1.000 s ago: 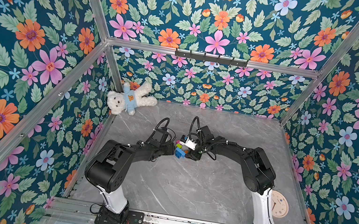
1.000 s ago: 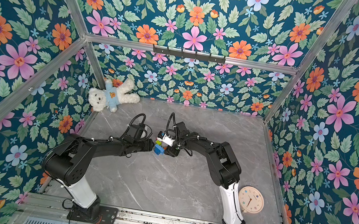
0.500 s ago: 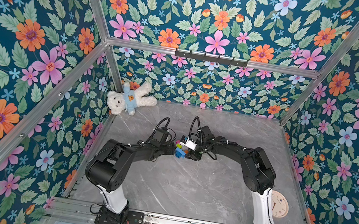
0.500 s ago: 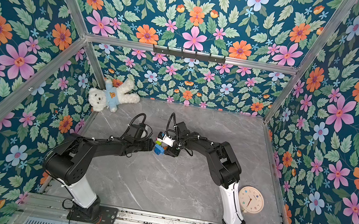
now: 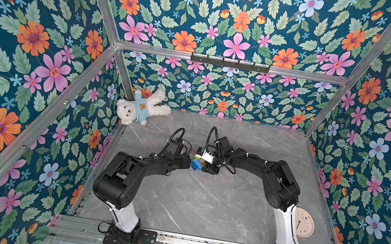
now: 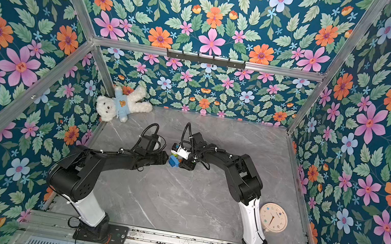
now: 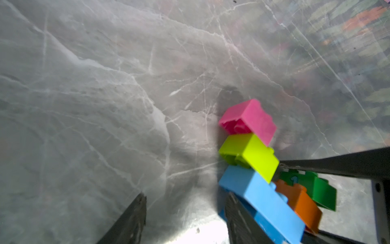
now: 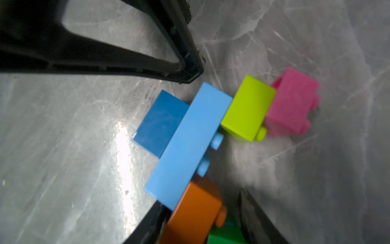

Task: Assemble the letter v with lego
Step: Assemble the lego brick with the lego brick.

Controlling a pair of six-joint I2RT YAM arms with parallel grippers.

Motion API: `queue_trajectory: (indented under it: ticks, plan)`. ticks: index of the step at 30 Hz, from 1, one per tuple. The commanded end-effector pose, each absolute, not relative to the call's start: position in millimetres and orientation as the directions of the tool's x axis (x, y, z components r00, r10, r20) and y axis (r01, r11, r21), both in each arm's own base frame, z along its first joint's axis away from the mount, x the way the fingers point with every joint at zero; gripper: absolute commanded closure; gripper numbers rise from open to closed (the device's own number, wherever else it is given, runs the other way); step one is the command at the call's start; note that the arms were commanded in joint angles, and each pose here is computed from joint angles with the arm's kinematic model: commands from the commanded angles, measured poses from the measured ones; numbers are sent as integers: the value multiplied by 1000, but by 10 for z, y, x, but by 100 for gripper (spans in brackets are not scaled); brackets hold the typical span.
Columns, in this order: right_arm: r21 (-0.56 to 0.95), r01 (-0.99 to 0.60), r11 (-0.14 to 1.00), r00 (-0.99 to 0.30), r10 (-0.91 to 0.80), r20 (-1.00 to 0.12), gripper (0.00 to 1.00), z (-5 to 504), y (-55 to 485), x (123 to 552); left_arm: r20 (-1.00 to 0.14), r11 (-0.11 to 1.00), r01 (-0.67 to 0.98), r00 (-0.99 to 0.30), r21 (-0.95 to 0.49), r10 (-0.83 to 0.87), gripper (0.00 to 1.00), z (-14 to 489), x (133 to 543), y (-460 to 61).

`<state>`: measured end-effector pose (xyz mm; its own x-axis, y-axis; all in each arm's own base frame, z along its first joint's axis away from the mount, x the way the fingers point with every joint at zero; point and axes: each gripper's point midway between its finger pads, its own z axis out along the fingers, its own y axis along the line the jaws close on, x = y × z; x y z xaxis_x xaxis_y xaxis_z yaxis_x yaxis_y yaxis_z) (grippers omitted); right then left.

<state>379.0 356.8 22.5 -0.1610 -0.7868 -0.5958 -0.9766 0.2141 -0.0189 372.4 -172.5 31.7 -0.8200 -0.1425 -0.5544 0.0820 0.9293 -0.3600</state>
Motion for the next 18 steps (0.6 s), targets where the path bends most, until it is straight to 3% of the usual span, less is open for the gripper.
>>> queue_trajectory:
  ticks: [1,18]
  plan:
    - [27,-974,226,-206,-821,-533,48,51,3455,3677,-469,936,61,-875,-347,-117,38,133,3516,-1686]
    - [19,-953,303,-268,-809,-523,38,150,3399,3727,-467,935,62,-877,-349,-116,38,125,3513,-1691]
